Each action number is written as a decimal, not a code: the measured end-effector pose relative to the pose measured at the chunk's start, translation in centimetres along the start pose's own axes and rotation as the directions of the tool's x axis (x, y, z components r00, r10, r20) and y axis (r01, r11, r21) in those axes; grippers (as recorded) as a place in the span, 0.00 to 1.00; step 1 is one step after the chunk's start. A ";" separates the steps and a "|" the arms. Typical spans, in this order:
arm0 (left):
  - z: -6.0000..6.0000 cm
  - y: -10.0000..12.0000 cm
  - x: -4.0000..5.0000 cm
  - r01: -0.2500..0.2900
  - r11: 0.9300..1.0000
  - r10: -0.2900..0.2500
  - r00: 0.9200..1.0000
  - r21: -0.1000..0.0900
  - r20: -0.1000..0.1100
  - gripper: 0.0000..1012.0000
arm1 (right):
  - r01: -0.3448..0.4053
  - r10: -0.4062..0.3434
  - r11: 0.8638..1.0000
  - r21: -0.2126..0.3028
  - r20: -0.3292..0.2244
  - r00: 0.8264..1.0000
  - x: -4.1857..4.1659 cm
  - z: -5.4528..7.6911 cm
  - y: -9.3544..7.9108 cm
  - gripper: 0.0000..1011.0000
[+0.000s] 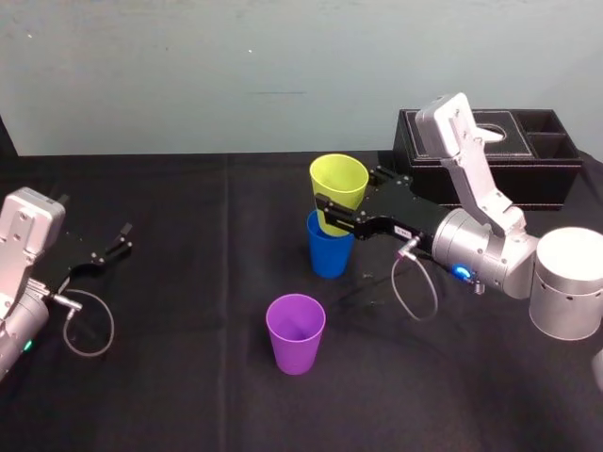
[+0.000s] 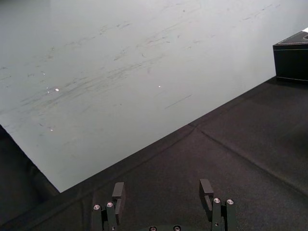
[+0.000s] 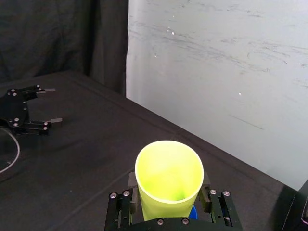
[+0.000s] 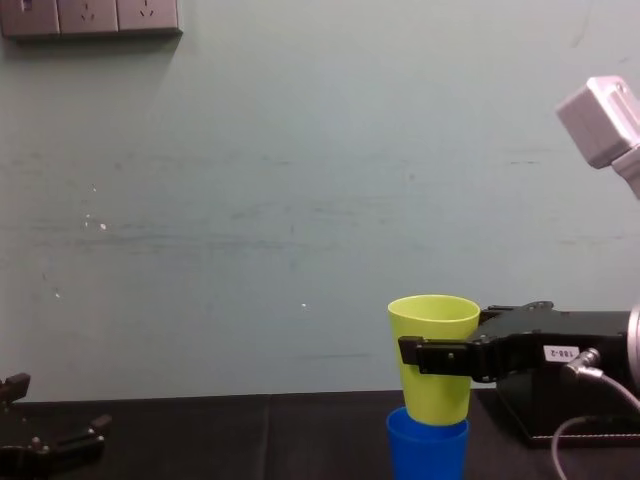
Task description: Stack the three plastic cups sequentially using one hand.
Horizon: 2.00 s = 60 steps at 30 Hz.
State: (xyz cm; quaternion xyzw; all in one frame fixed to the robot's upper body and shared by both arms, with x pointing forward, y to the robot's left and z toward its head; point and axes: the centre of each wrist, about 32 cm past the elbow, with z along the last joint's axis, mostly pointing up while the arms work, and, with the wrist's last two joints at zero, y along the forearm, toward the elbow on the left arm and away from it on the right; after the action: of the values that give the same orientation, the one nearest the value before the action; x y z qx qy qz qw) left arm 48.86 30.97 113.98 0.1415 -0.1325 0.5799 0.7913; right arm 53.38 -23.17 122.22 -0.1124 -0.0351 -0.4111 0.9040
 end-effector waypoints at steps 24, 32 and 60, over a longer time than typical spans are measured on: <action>0.0 0.0 0.00 0.000 1.000 0.000 1.000 0.000 0.000 1.00 | 0.002 -0.002 1.000 -0.007 -0.021 1.000 0.71 -1.1 1.8 0.73; 0.0 0.0 0.00 0.000 1.000 0.000 1.000 0.000 0.000 1.00 | -0.003 0.003 1.000 -0.008 -0.025 1.000 0.72 -1.4 2.1 0.73; 0.0 0.0 0.00 0.000 1.000 0.000 1.000 0.000 0.000 1.00 | -0.007 0.006 0.999 -0.031 -0.030 1.000 0.55 -3.0 2.2 0.73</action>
State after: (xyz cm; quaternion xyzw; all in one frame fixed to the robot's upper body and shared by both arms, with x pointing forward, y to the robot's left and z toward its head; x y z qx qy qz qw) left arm 48.86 30.97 113.98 0.1414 -0.1325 0.5799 0.7913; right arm 55.30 -22.88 118.98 -0.1205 -0.0147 -0.4102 0.9039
